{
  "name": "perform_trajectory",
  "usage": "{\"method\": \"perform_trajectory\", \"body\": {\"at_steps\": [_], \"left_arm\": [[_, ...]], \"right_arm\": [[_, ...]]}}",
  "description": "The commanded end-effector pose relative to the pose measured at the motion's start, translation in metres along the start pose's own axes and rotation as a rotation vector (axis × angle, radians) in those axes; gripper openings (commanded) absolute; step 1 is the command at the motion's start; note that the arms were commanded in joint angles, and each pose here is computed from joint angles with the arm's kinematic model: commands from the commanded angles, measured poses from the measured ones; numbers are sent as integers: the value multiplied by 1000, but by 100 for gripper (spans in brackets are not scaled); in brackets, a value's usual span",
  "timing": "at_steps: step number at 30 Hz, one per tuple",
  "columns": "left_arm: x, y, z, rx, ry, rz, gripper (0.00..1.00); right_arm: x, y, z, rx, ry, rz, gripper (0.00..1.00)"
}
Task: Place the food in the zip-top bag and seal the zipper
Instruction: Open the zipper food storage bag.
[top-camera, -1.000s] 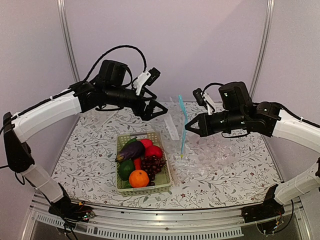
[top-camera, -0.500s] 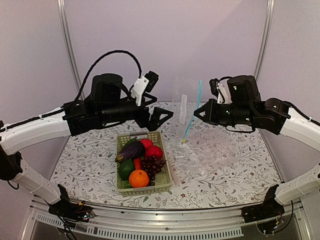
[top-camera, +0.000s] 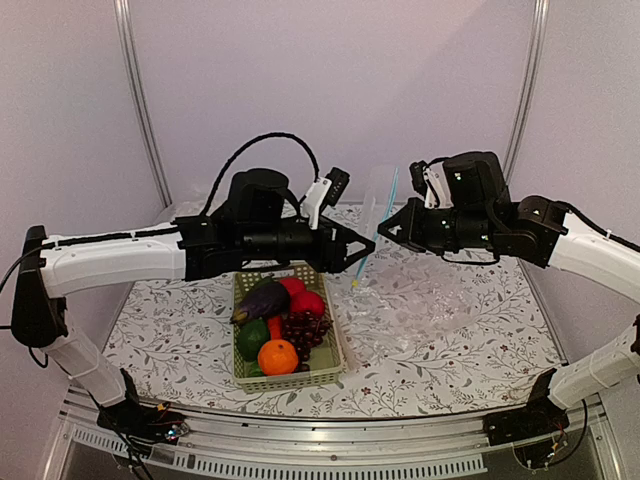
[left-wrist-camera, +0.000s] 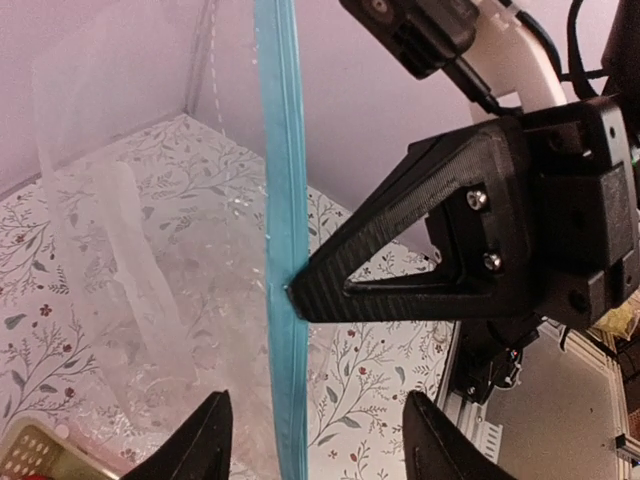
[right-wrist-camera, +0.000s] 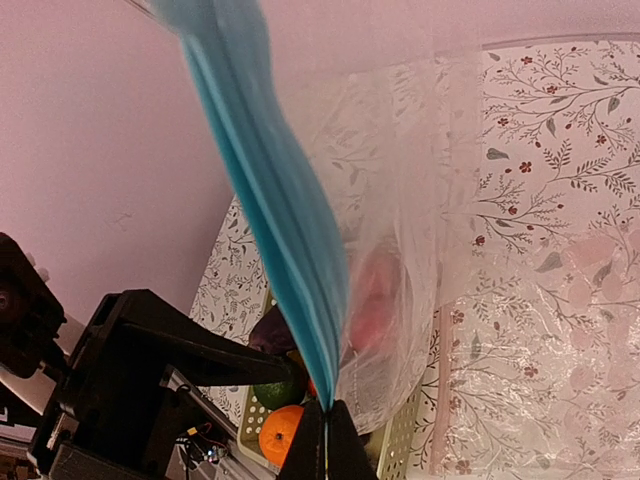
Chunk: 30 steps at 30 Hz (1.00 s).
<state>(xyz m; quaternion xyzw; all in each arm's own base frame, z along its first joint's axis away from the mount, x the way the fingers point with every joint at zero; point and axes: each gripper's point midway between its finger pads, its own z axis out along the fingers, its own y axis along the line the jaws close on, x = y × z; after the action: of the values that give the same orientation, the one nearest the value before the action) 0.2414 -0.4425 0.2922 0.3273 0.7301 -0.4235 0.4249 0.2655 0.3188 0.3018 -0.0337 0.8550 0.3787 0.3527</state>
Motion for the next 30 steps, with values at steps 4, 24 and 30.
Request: {"method": "perform_trajectory", "body": {"at_steps": [4, 24, 30], "left_arm": [[15, -2, 10, 21, 86, -29, 43], [28, 9, 14, -30, 133, -15, 18], [26, 8, 13, -20, 123, -15, 18]], "right_arm": [[-2, 9, 0, -27, -3, -2, 0], [2, 13, 0, -48, 24, -15, 0], [3, 14, 3, -52, 31, -17, 0]]}}
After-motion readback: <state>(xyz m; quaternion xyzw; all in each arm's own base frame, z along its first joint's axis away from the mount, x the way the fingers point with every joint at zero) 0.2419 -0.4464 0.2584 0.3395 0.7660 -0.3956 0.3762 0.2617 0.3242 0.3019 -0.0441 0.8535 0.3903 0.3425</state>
